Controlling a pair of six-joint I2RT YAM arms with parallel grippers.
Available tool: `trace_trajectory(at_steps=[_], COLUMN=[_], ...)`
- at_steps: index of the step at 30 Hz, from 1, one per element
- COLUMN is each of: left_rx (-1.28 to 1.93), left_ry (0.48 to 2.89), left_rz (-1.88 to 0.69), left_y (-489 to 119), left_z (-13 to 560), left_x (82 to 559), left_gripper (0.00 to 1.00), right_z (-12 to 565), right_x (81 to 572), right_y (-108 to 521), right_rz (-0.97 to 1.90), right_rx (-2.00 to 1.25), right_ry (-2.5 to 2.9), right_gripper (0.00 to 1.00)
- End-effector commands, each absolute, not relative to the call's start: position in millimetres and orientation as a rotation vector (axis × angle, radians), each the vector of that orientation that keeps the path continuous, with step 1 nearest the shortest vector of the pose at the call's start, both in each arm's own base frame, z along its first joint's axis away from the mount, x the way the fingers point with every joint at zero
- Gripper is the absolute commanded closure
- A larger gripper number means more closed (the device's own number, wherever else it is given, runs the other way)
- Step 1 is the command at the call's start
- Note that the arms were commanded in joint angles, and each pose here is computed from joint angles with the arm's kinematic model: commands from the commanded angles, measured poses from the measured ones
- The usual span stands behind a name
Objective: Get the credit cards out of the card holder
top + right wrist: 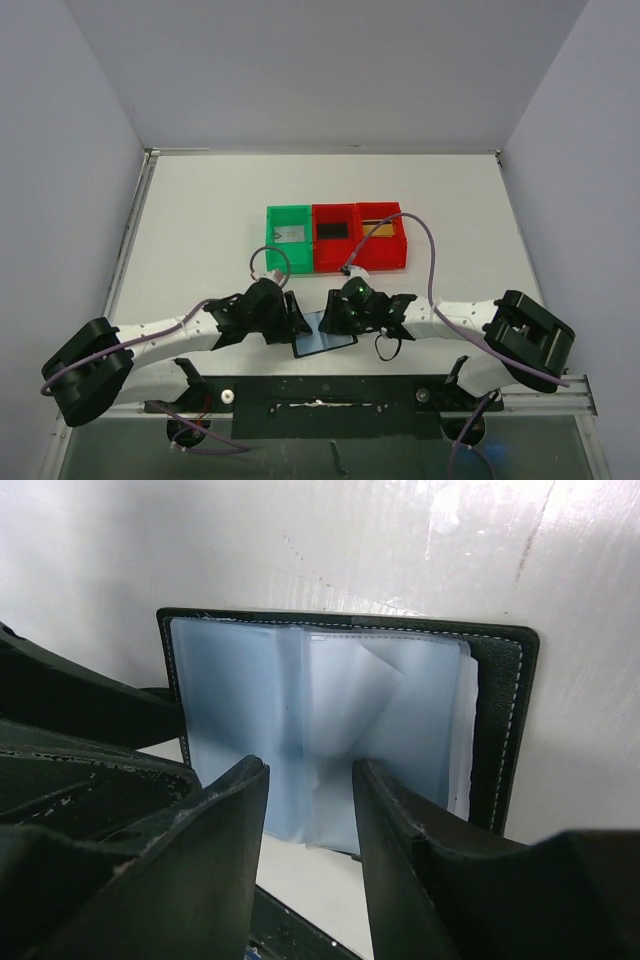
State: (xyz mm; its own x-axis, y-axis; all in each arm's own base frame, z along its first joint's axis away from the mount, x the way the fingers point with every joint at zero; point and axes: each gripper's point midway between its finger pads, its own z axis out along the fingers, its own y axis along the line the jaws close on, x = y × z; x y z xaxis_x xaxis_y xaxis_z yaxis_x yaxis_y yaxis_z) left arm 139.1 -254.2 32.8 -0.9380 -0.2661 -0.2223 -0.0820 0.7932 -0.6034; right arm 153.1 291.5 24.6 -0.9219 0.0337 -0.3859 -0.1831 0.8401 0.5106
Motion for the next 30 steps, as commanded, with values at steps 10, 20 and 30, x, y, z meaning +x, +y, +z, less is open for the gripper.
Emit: trace_trajectory(at_steps=[10, 20, 30], left_rx=[-0.266, -0.264, -0.264], left_ry=[2.602, 2.611, 2.552], left_rz=[-1.084, -1.018, -1.007], left_y=[-289, -287, -281], left_z=[49, 46, 62], left_x=[149, 153, 158], left_gripper=[0.53, 0.74, 0.99], right_z=[-19, -18, -14], right_x=[124, 126, 131], right_y=[264, 263, 265], right_rz=[0.725, 0.715, 0.713], right_rx=[0.020, 0.026, 0.027], right_ry=[2.745, 2.731, 2.715], right_gripper=[0.64, 0.65, 0.65])
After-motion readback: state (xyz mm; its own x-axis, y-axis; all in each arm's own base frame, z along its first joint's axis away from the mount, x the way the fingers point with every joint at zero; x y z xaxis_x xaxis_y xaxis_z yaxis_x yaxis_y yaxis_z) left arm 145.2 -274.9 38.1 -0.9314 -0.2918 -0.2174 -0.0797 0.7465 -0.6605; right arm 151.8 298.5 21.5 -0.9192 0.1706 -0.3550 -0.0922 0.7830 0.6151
